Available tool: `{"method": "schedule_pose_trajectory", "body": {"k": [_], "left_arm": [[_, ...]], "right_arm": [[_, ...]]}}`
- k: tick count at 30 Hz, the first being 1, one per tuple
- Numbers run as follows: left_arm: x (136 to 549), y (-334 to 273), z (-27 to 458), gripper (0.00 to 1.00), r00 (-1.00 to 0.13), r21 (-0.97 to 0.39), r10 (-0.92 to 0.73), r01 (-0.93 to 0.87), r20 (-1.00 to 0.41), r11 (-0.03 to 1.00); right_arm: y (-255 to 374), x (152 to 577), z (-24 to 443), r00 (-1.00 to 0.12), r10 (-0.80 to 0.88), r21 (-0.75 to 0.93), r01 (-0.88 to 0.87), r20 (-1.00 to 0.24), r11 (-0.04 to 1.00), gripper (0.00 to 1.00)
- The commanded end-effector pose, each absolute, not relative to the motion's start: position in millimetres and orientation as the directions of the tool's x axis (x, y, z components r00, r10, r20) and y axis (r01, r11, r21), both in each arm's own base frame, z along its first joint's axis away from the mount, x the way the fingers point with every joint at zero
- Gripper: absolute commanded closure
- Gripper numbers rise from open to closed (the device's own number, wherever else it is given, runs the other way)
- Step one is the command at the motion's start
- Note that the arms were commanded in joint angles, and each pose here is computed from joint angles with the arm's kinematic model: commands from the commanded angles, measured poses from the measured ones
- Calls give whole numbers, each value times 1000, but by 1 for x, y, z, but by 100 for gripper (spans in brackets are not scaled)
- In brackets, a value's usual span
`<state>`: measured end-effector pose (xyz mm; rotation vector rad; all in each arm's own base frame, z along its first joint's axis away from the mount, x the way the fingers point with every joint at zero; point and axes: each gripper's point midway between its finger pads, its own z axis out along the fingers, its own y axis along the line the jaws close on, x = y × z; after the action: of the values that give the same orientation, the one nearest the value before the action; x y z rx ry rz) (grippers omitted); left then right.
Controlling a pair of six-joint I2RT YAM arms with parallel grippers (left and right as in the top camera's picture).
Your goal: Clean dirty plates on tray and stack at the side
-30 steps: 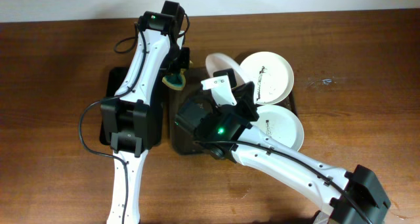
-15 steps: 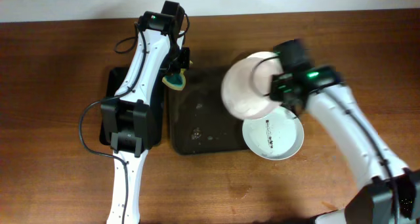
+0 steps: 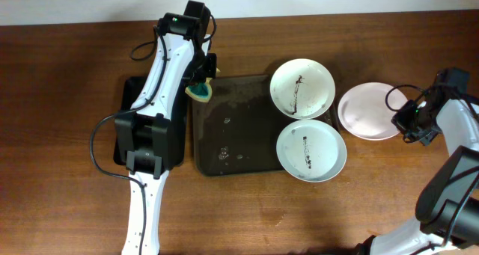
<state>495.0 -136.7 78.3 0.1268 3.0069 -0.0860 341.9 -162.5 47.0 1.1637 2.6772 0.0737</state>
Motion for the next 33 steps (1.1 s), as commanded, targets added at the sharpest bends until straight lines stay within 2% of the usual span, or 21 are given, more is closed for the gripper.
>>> {"method": "schedule_pose_trajectory", "body": {"k": [1, 2, 3, 7, 10, 15, 16, 18, 20, 21, 25, 28, 33], "left_arm": [[501, -140, 88, 100, -982, -65, 93, 105, -164, 992], [501, -140, 88, 100, -982, -65, 93, 105, -164, 992], [501, -140, 88, 100, -982, -65, 93, 105, -164, 992], [500, -139, 88, 100, -982, -65, 93, 105, -164, 992], [501, -139, 88, 100, -982, -65, 93, 105, -165, 992], [501, -139, 88, 100, -982, -65, 93, 105, -166, 992], [501, -139, 88, 100, -982, -65, 93, 105, -166, 992], [501, -139, 88, 100, -982, -65, 93, 105, -166, 992], [501, -140, 88, 100, -982, -65, 94, 106, -166, 992], [501, -140, 88, 100, -982, -65, 93, 105, -165, 992], [501, -140, 88, 100, -982, -65, 93, 105, -166, 992], [501, -140, 88, 100, -982, -65, 93, 105, -165, 992], [501, -140, 88, 100, -982, -65, 93, 105, -165, 992]], "right_arm": [[-161, 342, 41, -667, 725, 140, 712, -170, 688, 82], [-161, 342, 41, -668, 725, 141, 712, -169, 688, 67], [-159, 341, 42, -670, 725, 145, 711, -157, 688, 60], [-101, 320, 66, -783, 622, 251, 605, 16, 755, 57], [-48, 295, 70, -896, 423, 292, 444, 136, 847, 54], [-16, 278, 43, -939, 299, 258, 336, 172, 906, 54], [-13, 276, 38, -943, 286, 250, 322, 169, 913, 54], [-8, 275, 30, -949, 269, 251, 303, 162, 919, 65], [-6, 276, 29, -952, 262, 251, 296, 158, 922, 81], [-6, 275, 29, -951, 263, 251, 297, 161, 921, 96], [12, 265, 39, -951, 231, 295, 285, 204, 912, 96], [52, 274, 48, -976, 154, 340, 198, 154, 919, 96], [149, 333, 51, -977, 181, 361, 129, -114, 924, 96]]}}
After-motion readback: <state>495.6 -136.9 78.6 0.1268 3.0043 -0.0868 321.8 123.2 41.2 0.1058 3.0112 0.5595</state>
